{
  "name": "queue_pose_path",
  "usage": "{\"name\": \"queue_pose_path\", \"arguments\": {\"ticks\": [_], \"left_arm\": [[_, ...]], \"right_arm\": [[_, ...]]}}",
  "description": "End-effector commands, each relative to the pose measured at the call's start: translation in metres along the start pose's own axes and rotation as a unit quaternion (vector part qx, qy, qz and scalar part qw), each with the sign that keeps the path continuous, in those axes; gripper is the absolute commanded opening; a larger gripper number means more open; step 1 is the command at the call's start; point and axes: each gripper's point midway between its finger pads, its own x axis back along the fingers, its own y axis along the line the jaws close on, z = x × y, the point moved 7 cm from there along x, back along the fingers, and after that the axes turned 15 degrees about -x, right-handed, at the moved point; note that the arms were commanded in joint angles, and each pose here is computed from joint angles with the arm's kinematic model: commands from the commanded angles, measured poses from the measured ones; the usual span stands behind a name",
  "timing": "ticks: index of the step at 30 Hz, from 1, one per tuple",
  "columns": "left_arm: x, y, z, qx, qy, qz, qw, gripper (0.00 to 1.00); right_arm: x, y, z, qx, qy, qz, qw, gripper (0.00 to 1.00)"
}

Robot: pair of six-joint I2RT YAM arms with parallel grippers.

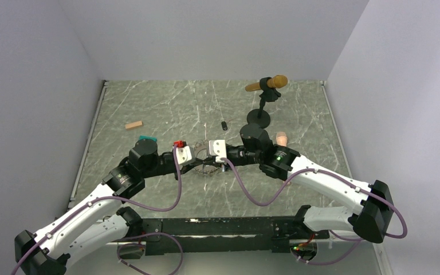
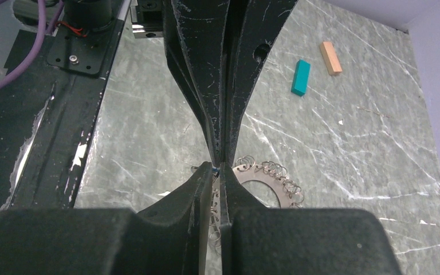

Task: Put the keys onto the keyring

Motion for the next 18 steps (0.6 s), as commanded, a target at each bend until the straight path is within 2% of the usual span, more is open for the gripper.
{"name": "queue_pose_path", "arguments": {"ticks": [1,4,9,12,15,16,17,18], "left_arm": [[0.0029,0.0125,-0.02,-0.027,-0.026,-0.023,0.999,0.0],[0.0034,0.0122,-0.0214,-0.029,-0.031,-0.022,0.999,0.0],[0.0035,0.0121,-0.0218,-0.028,-0.032,-0.021,0.999,0.0],[0.0031,0.0114,-0.0219,-0.027,-0.034,-0.019,0.999,0.0],[0.0034,0.0117,-0.0229,-0.027,-0.036,-0.02,0.999,0.0],[0.004,0.0116,-0.0238,-0.026,-0.039,-0.021,0.999,0.0],[0.0052,0.0112,-0.0256,-0.023,-0.043,-0.022,0.999,0.02],[0.0074,0.0108,-0.0278,-0.018,-0.05,-0.025,0.998,0.13]], "right_arm": [[-0.0006,-0.0014,-0.0123,0.007,-0.01,0.002,1.0,0.16],[-0.0016,-0.0025,-0.0096,0.005,-0.006,0.007,1.0,0.19],[-0.0031,-0.0028,-0.0078,0.003,-0.006,0.007,1.0,0.16],[-0.0037,-0.0035,-0.0078,0.004,-0.007,0.007,1.0,0.12],[-0.0039,-0.0033,-0.0071,0.006,-0.005,0.005,1.0,0.0],[-0.0037,-0.0033,-0.0071,0.008,-0.005,0.005,1.0,0.0],[-0.0032,-0.0029,-0.0074,0.009,-0.004,0.005,1.0,0.0],[-0.0019,-0.0028,-0.0087,0.01,-0.006,0.006,1.0,0.0]]}}
